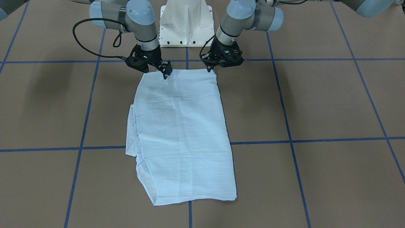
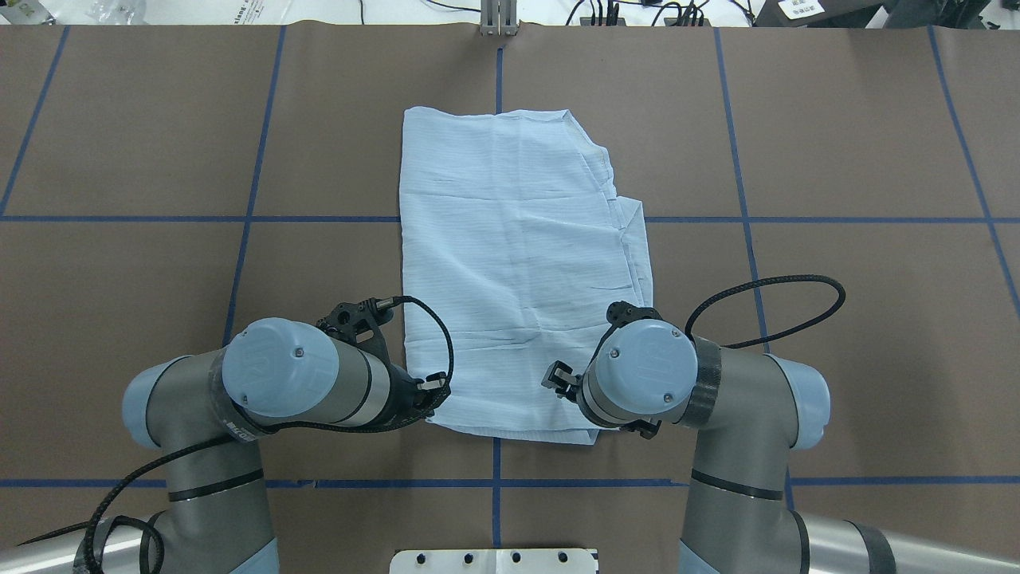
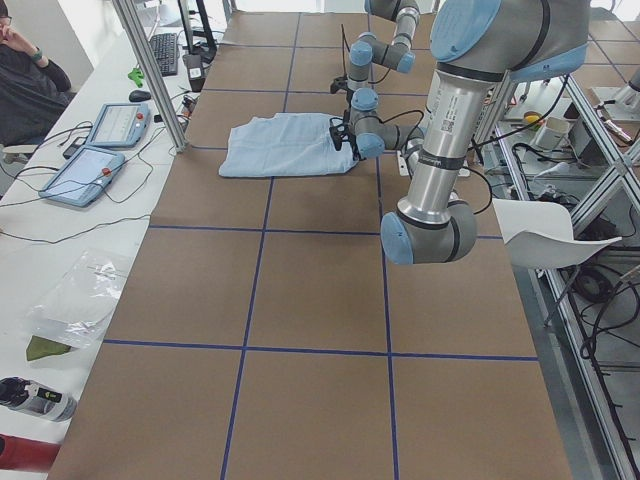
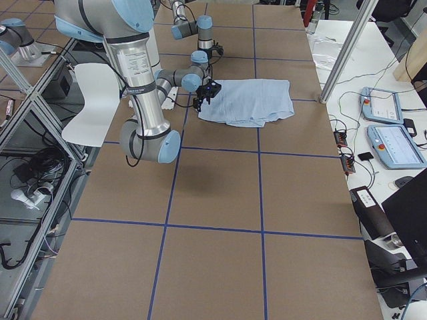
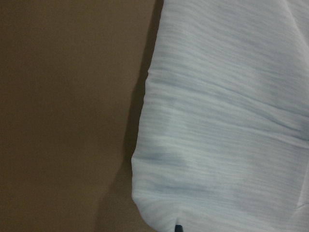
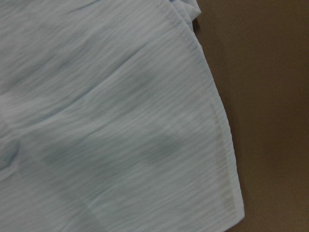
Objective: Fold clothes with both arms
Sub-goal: 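Lower both grippers onto the shirt's near edge corners and grasp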
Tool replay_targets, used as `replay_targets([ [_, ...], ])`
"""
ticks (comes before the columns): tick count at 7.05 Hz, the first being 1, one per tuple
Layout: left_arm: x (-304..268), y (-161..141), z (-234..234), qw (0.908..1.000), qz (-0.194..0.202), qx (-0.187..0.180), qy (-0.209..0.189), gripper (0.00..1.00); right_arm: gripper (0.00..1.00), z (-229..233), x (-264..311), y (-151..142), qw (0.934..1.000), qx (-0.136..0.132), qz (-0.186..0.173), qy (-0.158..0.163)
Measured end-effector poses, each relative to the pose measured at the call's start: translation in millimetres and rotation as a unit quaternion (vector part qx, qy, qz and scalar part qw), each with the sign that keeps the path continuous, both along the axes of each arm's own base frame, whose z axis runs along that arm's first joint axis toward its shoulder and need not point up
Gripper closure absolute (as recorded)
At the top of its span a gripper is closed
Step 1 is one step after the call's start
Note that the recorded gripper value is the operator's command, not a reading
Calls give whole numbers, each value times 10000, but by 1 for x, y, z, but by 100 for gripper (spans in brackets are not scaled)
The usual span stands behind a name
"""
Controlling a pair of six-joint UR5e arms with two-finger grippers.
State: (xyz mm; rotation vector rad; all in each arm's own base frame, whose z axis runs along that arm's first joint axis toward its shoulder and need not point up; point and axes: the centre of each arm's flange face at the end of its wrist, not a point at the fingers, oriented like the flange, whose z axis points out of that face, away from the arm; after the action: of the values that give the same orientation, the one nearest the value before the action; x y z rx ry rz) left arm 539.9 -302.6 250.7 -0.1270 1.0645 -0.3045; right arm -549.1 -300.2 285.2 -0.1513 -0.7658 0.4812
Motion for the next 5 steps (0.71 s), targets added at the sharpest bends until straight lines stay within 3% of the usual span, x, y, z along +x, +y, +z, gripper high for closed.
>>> replay_targets([
  [4, 0, 0, -3, 10000, -1, 5, 22, 100, 2, 15, -6, 12, 9998, -47, -105, 152],
  [5, 0, 0, -3, 10000, -1, 5, 23, 100, 11, 17, -7, 13, 9998, -52, -118, 167],
])
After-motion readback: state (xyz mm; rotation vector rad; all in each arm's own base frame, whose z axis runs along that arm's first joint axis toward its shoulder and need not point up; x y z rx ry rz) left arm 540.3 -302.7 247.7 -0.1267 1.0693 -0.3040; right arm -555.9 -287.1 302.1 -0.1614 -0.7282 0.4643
